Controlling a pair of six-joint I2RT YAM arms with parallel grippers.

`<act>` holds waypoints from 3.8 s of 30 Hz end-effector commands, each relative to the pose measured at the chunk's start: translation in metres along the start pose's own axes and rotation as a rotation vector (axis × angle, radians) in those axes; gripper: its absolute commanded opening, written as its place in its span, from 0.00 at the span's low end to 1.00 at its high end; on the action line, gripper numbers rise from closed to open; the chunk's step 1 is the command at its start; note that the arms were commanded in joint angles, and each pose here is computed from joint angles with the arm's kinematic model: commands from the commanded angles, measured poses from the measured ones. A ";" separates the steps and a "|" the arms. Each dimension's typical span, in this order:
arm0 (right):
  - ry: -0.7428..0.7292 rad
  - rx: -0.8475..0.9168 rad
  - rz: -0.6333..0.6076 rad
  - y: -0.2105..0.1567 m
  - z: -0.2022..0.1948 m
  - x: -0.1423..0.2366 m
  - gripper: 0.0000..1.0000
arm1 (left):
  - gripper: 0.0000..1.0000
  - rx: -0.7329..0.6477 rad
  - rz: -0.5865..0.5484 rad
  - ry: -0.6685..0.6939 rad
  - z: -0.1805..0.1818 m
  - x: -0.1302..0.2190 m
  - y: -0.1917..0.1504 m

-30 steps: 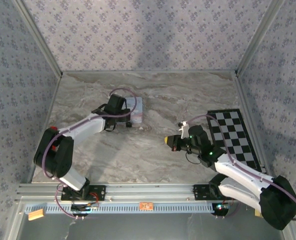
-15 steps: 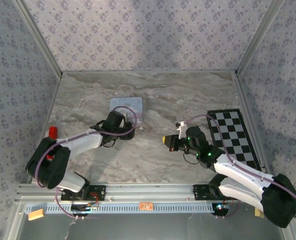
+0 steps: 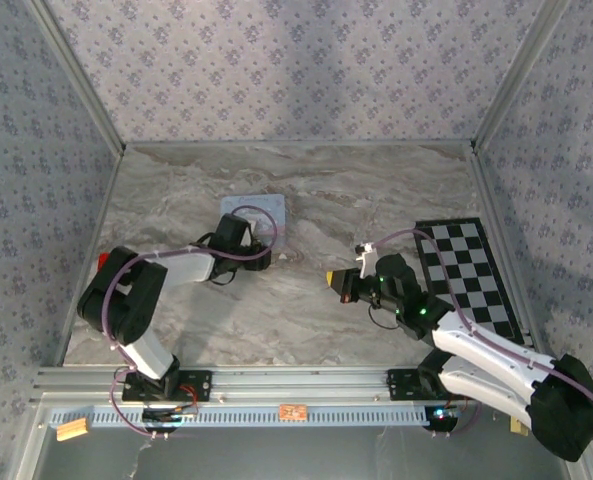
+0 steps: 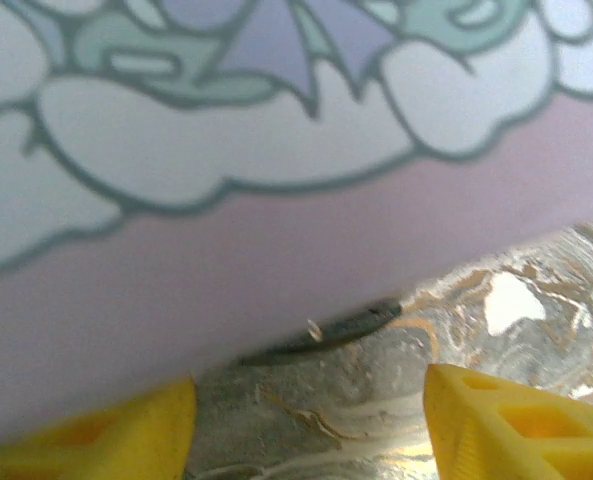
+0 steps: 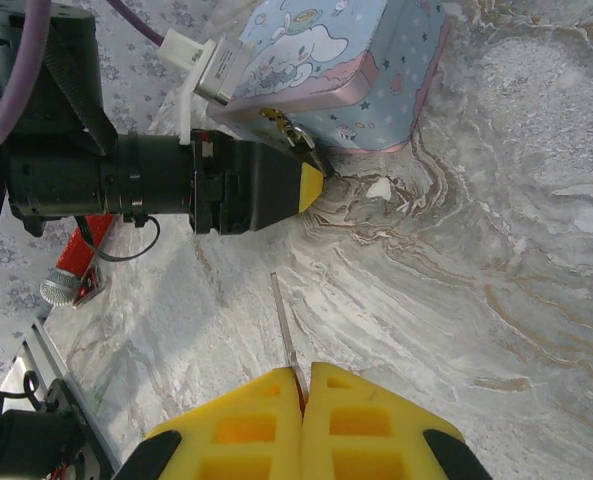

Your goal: Unlock the padlock with the key

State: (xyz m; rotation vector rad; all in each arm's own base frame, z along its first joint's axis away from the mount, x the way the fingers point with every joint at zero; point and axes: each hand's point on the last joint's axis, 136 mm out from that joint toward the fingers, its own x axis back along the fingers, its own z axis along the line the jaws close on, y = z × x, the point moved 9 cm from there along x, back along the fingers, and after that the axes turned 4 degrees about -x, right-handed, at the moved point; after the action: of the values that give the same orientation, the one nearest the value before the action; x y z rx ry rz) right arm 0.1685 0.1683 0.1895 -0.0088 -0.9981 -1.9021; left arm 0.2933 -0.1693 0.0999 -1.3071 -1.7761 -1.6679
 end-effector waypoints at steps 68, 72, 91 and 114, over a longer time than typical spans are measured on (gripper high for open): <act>0.130 -0.205 0.087 -0.003 0.004 -0.074 0.00 | 0.03 0.416 -0.076 -0.252 -0.030 0.022 0.043; 0.123 -0.268 0.113 -0.006 -0.001 -0.090 0.00 | 0.01 0.449 -0.071 -0.286 -0.028 0.028 0.042; 0.330 -0.555 0.135 -0.026 -0.022 -0.149 0.00 | 0.00 0.546 -0.053 -0.388 -0.021 0.037 0.027; 0.411 -0.671 0.123 -0.017 -0.005 -0.159 0.00 | 0.00 0.627 -0.089 -0.506 -0.015 0.047 0.026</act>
State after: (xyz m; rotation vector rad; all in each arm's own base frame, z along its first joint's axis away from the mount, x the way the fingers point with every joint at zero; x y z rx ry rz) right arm 0.2435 0.2811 0.0997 -0.1122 -0.1062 -1.9287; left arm 0.2822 -0.1676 0.1303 -1.3672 -2.2799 -0.7191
